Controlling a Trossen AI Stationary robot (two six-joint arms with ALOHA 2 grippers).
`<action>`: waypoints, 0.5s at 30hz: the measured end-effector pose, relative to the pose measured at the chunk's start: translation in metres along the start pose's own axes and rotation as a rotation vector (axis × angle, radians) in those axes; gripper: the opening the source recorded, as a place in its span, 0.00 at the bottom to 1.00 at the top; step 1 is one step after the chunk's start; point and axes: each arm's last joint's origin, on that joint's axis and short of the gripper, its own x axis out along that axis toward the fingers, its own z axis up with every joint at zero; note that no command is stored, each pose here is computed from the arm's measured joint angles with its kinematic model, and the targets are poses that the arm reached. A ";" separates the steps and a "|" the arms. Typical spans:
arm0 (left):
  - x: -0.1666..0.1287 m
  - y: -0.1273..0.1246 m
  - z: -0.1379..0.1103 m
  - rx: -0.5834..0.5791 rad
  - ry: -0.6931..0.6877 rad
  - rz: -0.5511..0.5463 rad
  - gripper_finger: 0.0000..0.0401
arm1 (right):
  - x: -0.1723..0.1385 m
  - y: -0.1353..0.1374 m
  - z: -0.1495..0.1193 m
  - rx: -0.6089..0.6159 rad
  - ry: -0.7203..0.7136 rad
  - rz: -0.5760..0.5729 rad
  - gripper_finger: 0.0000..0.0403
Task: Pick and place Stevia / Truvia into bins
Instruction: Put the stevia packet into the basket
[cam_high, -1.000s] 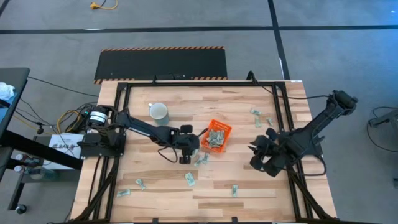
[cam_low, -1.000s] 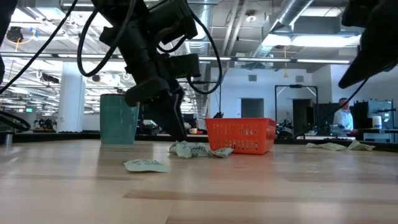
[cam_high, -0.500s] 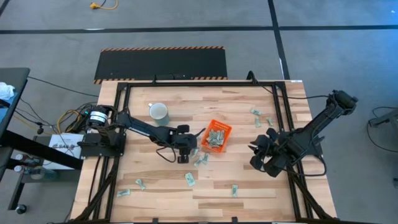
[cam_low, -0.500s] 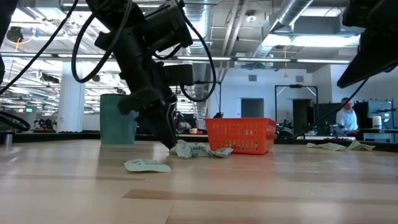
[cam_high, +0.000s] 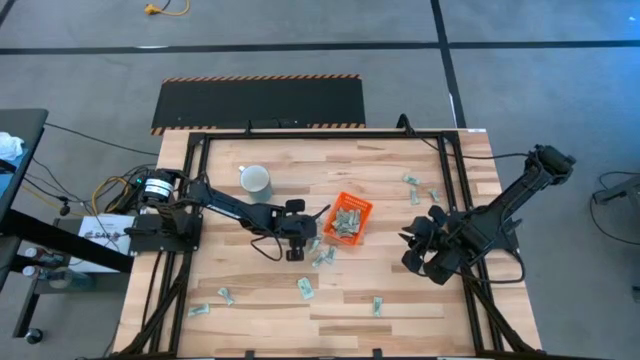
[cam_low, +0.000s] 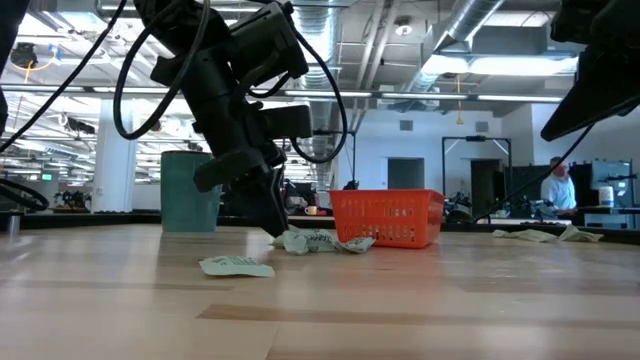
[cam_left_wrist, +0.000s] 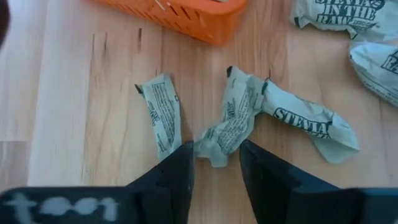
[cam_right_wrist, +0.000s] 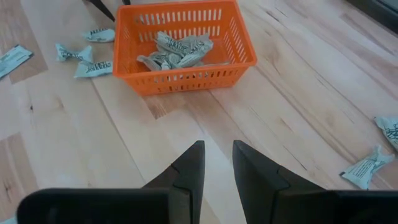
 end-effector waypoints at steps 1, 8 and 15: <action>0.000 0.000 0.000 0.000 0.000 0.000 0.26 | 0.000 0.000 0.000 0.000 0.000 0.000 0.19; 0.000 -0.001 0.000 0.000 0.000 -0.024 0.03 | 0.000 0.000 0.000 0.000 0.000 0.000 0.19; -0.001 0.001 0.001 0.020 -0.006 0.050 0.00 | 0.000 0.000 0.000 -0.002 0.001 -0.002 0.19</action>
